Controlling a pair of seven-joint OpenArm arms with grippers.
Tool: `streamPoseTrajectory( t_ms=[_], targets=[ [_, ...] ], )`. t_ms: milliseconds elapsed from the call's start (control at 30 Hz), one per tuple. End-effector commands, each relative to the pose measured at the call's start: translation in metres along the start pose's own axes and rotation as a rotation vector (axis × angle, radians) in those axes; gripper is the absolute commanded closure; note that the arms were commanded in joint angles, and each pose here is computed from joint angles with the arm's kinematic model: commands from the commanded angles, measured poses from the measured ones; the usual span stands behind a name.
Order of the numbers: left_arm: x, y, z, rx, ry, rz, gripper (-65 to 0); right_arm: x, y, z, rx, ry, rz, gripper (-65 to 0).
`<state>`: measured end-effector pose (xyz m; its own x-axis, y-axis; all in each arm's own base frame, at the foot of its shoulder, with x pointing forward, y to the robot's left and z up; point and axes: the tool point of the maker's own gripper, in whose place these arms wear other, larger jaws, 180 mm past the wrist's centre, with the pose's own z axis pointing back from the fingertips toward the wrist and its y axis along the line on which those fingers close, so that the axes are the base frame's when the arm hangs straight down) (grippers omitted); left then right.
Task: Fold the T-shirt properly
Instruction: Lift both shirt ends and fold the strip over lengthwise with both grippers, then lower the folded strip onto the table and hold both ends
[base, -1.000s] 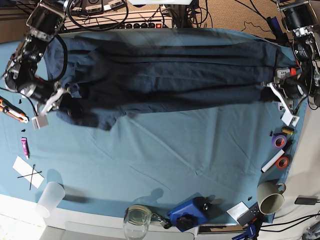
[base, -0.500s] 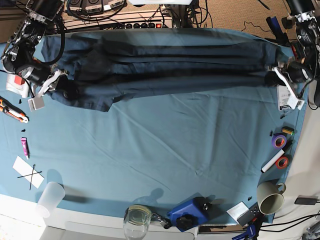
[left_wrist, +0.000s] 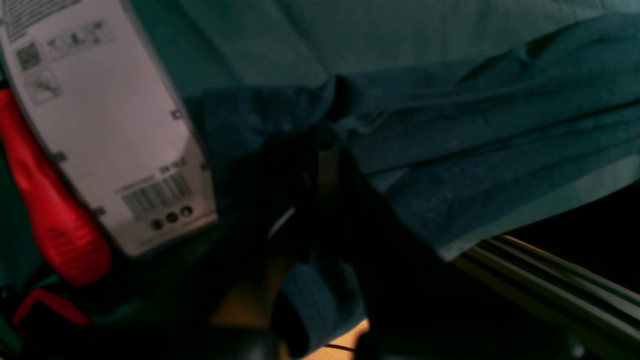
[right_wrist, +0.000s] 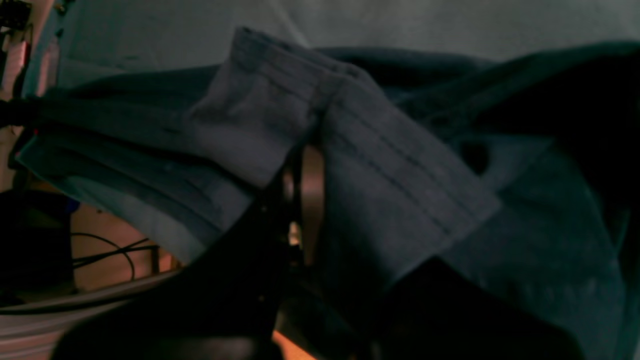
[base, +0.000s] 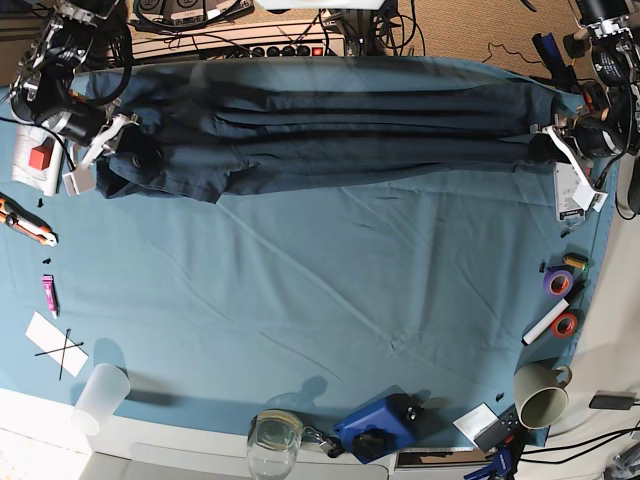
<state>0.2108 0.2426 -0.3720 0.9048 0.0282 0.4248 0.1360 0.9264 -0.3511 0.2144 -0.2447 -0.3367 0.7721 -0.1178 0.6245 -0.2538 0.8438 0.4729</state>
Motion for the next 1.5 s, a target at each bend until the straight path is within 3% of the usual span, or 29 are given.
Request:
streamPoseTrajectory(
  t_ms=[0,200,767,800,900,967,1267,1467],
  targets=[
    [0.008,0.003,0.008,0.014,-0.017,-0.025,0.0,0.018,0.004,0.010,0.004,-0.058,0.035,0.0],
    [0.008,0.003,0.008,0.014,-0.016,-0.025,0.0,0.021,0.013,0.029,-0.032,-0.078,0.094,0.0],
    [0.006,0.002,0.008,0.007,-0.009,-0.062,0.0,-0.007,0.003,0.032,-0.091,0.017,0.077,0.0],
    [0.005,0.002,0.007,0.008,-0.007,-0.061,-6.0,-0.007,0.003,0.032,-0.091,0.016,0.078,-0.1],
    [0.000,0.002,0.007,0.010,0.004,-0.042,-29.6,-0.007,0.003,0.032,-0.091,0.017,0.077,-11.6],
    [-0.005,0.003,0.007,0.012,0.014,-0.030,-38.3,-0.007,0.003,0.032,-0.091,0.017,0.077,-13.3],
    [-0.027,0.018,0.014,0.142,0.086,-0.010,-39.5,-0.007,0.003,0.032,-0.091,0.017,0.077,-13.3],
    [-0.036,0.009,0.006,0.117,0.070,0.036,-39.5,-0.007,0.003,0.032,-0.091,0.017,0.077,-13.3]
  ],
)
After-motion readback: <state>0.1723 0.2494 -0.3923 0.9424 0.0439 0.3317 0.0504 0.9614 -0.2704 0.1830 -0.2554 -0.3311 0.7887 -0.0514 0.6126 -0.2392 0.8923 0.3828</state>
